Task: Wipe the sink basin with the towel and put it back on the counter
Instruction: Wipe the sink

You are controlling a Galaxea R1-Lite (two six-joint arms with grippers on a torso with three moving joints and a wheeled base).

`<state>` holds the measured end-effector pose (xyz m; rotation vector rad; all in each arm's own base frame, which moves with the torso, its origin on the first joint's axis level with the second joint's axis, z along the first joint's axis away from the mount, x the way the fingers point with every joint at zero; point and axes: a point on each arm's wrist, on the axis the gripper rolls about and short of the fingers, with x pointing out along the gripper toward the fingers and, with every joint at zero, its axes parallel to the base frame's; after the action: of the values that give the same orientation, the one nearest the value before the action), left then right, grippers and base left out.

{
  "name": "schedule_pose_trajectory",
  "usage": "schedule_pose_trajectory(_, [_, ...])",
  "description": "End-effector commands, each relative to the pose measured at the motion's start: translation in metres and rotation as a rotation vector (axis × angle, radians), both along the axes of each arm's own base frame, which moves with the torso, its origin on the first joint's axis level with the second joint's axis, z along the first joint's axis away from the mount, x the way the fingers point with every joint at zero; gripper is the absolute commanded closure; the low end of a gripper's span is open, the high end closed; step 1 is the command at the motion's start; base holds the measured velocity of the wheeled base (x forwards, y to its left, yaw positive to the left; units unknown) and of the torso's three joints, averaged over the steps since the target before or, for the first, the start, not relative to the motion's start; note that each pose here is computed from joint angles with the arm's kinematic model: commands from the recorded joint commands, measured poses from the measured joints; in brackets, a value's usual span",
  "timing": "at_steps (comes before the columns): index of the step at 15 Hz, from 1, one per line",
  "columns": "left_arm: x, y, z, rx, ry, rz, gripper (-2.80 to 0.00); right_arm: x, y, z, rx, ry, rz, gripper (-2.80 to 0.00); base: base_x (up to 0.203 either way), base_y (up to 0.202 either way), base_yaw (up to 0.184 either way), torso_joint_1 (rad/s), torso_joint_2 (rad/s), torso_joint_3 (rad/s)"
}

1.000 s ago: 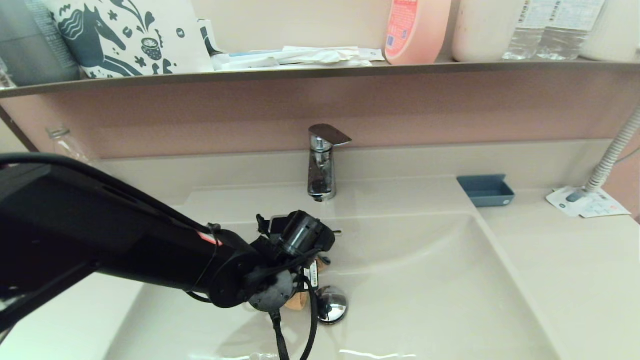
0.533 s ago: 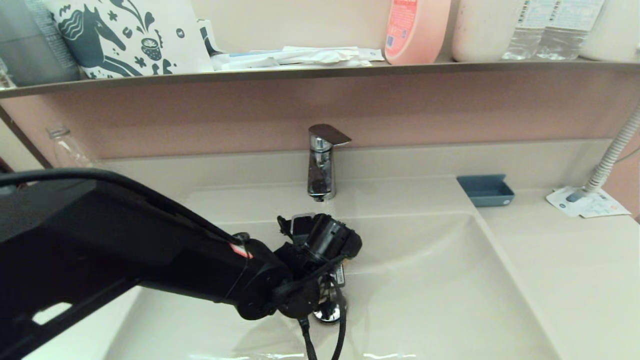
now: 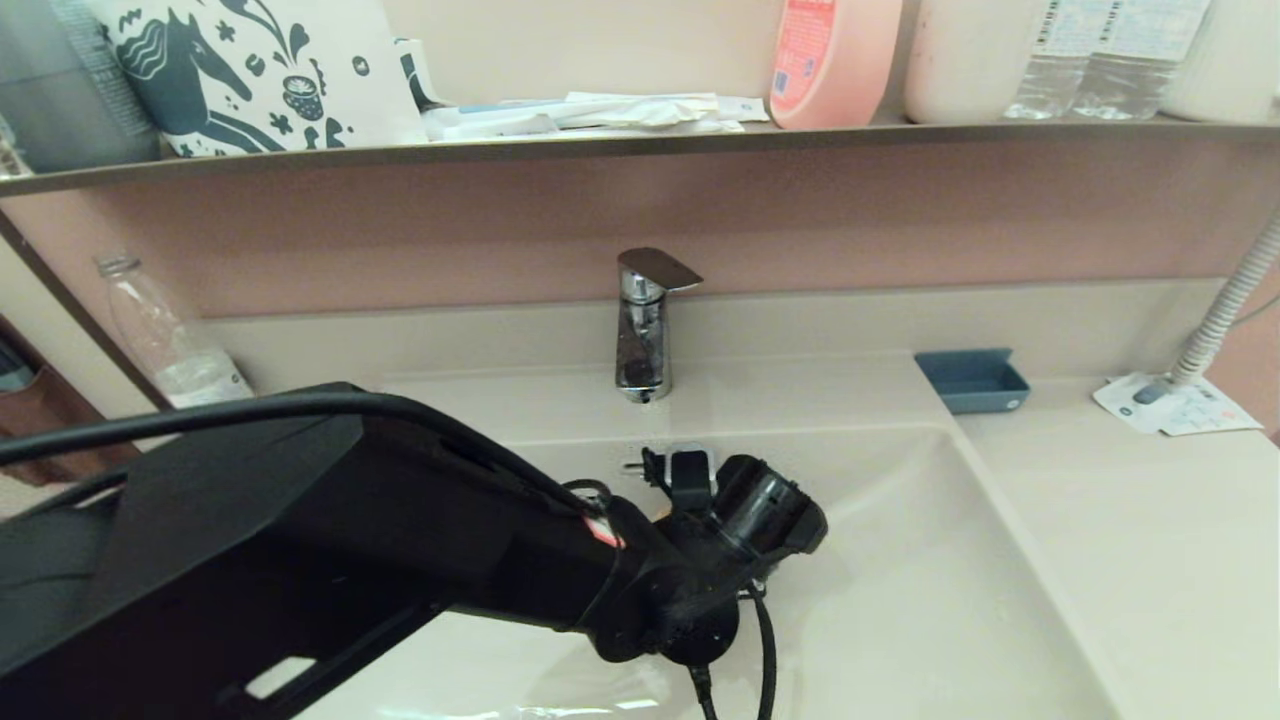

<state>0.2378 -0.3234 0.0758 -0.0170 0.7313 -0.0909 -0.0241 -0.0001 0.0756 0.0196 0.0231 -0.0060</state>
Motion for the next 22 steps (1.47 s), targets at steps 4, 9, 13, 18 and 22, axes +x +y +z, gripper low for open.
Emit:
schedule_pose_trajectory(4, [-0.054,-0.034,0.015,0.075,0.115,-0.098,0.0,0.0,0.0,0.0,0.0,0.001,0.0,0.0,0.0,0.0,0.0,0.0,0.0,0.0])
schedule_pose_trajectory(9, [-0.087,-0.014,0.009,0.151,0.241,-0.096,0.0,0.0,0.0,0.0,0.0,0.001,0.0,0.0,0.0,0.0,0.0,0.0,0.0,0.0])
schedule_pose_trajectory(13, [-0.092,0.023,-0.009,0.229,0.289,-0.039,0.0,0.0,0.0,0.0,0.0,0.001,0.0,0.0,0.0,0.0,0.0,0.0,0.0,0.0])
schedule_pose_trajectory(18, [-0.104,0.082,-0.016,0.259,0.305,-0.01,0.0,0.0,0.0,0.0,0.0,0.003,0.0,0.0,0.0,0.0,0.0,0.0,0.0,0.0])
schedule_pose_trajectory(22, [-0.099,0.127,-0.014,0.271,0.29,-0.003,0.0,0.0,0.0,0.0,0.0,0.001,0.0,0.0,0.0,0.0,0.0,0.0,0.0,0.0])
